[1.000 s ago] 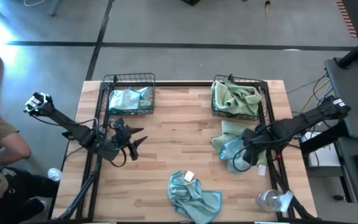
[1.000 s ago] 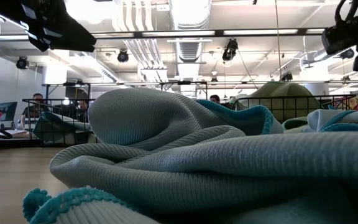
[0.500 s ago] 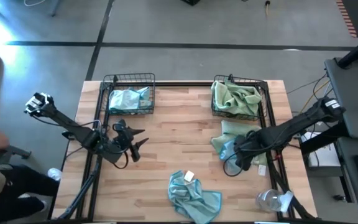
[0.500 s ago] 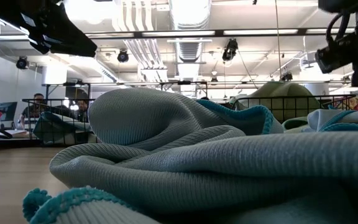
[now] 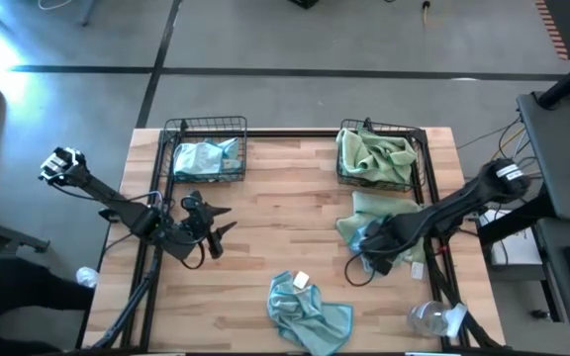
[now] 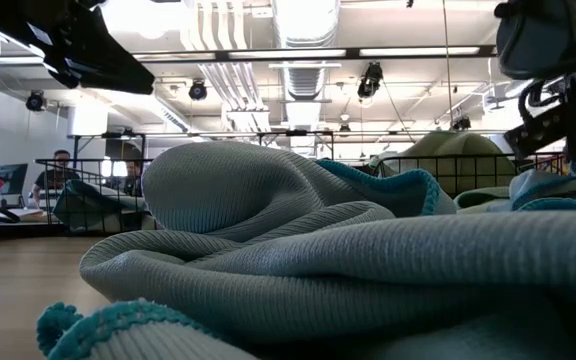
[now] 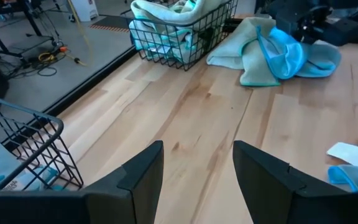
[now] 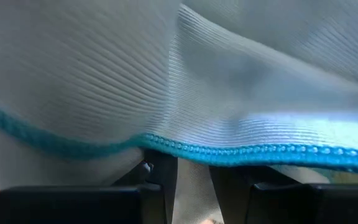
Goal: Sort microfiber towel by color & place in baskets
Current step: Put the blue microfiber towel into the left wire basket
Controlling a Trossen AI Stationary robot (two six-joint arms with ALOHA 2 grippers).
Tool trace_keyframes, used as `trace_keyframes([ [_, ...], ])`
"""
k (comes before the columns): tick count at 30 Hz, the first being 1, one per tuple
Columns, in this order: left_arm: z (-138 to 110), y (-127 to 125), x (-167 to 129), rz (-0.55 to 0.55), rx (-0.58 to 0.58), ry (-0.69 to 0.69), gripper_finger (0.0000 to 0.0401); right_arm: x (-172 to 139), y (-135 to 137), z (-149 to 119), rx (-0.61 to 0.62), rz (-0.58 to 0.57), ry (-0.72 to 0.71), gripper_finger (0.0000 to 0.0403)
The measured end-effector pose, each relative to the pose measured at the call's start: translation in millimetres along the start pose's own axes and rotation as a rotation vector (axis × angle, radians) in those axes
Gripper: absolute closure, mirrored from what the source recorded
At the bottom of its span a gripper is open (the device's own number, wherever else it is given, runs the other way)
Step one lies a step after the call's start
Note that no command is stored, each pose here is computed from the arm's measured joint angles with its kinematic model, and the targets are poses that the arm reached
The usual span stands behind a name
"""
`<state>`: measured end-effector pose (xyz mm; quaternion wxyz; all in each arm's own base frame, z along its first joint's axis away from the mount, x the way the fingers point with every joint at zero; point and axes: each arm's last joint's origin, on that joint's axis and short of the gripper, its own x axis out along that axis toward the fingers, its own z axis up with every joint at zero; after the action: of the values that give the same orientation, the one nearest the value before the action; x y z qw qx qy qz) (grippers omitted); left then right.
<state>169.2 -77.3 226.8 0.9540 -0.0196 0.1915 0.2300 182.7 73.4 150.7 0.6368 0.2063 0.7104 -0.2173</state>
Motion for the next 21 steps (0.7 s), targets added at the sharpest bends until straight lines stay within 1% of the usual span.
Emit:
trace_keyframes([
  [9,-0.7,0.5,0.0,0.003,0.007,0.005,0.0223,8.0,7.1,5.3,-0.038,-0.028,0.021,0.0327],
  [12,-0.7,0.4,0.0,0.003,0.007,0.005,0.0223,6.9,7.6,5.5,-0.039,-0.022,0.017,0.0344],
  [17,-0.7,0.5,0.0,0.003,0.007,0.005,0.0223,2.7,9.0,6.6,-0.041,0.002,-0.001,0.0387],
  [21,-0.7,0.5,0.0,0.003,0.007,0.004,0.0223,2.0,9.2,6.7,-0.032,0.008,-0.005,0.0393],
])
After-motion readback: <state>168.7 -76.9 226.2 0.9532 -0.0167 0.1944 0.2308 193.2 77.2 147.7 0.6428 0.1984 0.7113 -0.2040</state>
